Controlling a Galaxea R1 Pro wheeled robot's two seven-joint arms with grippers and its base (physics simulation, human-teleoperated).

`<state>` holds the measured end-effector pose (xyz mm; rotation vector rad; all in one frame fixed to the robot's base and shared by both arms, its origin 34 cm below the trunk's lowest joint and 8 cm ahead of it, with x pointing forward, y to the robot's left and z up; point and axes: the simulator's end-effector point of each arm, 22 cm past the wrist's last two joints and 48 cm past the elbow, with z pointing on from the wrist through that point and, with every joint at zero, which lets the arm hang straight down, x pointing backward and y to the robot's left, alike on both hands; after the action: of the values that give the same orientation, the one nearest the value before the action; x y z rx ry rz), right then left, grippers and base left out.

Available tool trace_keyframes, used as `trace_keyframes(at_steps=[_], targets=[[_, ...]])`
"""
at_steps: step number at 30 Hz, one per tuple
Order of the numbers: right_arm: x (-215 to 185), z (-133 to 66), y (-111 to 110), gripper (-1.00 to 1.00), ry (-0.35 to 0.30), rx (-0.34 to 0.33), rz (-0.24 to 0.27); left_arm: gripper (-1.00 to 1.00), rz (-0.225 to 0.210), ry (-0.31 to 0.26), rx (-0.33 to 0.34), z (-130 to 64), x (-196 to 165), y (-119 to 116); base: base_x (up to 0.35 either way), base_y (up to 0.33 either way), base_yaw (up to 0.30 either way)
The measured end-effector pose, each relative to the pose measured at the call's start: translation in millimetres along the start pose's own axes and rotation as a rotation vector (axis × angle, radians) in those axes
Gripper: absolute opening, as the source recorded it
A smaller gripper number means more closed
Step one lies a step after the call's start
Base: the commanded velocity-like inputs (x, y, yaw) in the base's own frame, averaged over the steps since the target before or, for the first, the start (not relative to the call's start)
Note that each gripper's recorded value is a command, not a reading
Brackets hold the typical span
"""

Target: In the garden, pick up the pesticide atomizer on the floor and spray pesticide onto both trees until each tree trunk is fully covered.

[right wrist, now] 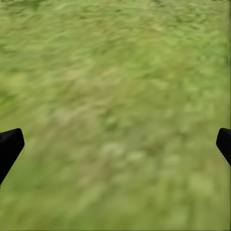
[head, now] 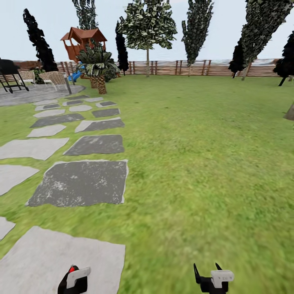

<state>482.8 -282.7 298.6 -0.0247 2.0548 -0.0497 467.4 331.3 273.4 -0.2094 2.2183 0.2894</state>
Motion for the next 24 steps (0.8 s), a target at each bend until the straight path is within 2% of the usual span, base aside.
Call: trace_keyframes(at_steps=[13, 24], targets=[[0.4, -0.1, 0.3, 1.0, 0.001, 0.0, 0.001, -1.0, 0.002, 0.002, 0.004, -0.8, 1.5, -1.1, 0.291, 0.183, -0.006], [-0.2, 0.2, 0.6, 1.0, 0.0, -0.001, 0.0, -1.0, 0.0, -0.005, 0.009, 0.8, -2.5, -1.7, 0.336, 0.062, -0.013]])
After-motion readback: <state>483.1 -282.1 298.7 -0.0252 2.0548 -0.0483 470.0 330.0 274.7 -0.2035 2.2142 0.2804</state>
